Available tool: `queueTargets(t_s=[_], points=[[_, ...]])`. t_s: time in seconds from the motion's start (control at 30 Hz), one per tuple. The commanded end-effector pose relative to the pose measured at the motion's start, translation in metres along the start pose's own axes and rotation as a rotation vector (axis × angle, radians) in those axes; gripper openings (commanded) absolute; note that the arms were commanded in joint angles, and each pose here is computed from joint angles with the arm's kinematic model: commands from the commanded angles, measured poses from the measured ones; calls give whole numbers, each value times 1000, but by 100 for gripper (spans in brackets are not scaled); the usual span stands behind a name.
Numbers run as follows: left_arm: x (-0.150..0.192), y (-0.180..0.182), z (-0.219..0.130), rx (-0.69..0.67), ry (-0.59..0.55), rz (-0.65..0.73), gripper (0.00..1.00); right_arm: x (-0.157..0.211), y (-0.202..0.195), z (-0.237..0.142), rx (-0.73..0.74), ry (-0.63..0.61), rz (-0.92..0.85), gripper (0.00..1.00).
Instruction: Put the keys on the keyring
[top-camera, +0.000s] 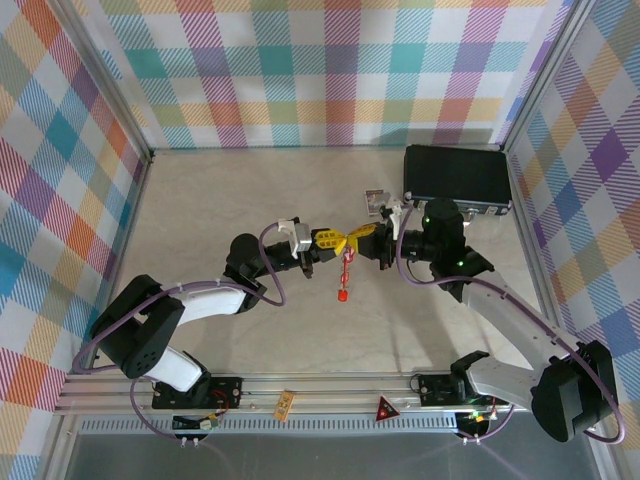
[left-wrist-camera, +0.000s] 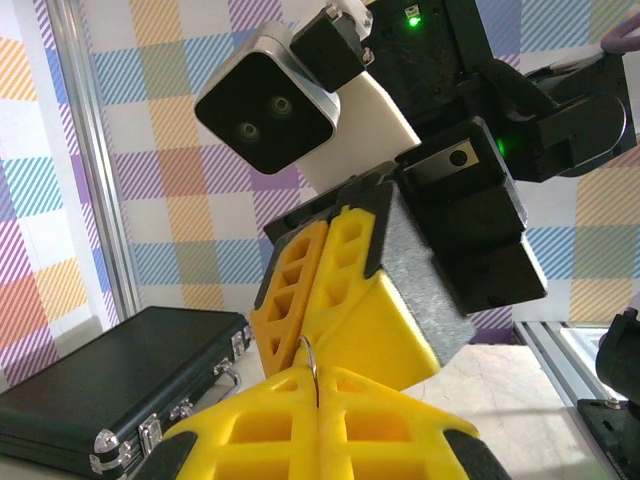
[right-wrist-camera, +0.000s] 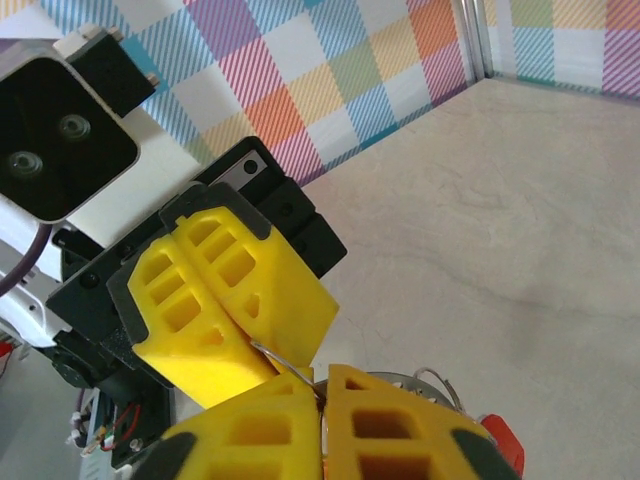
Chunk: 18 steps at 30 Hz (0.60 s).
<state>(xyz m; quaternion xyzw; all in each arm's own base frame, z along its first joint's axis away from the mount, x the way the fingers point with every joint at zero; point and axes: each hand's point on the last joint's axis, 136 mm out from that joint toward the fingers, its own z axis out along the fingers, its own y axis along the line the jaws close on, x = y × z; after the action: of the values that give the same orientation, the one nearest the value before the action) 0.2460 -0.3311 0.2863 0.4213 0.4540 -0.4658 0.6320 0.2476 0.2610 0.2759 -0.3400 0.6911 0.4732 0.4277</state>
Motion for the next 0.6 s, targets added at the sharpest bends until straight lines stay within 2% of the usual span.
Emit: queueTargets(t_s=[0.0,0.2,0.33,0.4,0.57], points=[[-26,-8,5,54,-69,40,0,-16,7,-2,-26,-29,-41,2],[-23,-2,8,34,-64,0,0,-14,6,-8,13,-33,-67,0],[-23,6,8,5,-66,-27,13,-12,3,-11,48,-28,-81,0],[-23,12,7,-25,-68,-41,25,-12,2,-13,64,-24,-87,0],[-22,21,4,-54,-63,-63,27,-10,-2,-17,106,-14,-101,0]])
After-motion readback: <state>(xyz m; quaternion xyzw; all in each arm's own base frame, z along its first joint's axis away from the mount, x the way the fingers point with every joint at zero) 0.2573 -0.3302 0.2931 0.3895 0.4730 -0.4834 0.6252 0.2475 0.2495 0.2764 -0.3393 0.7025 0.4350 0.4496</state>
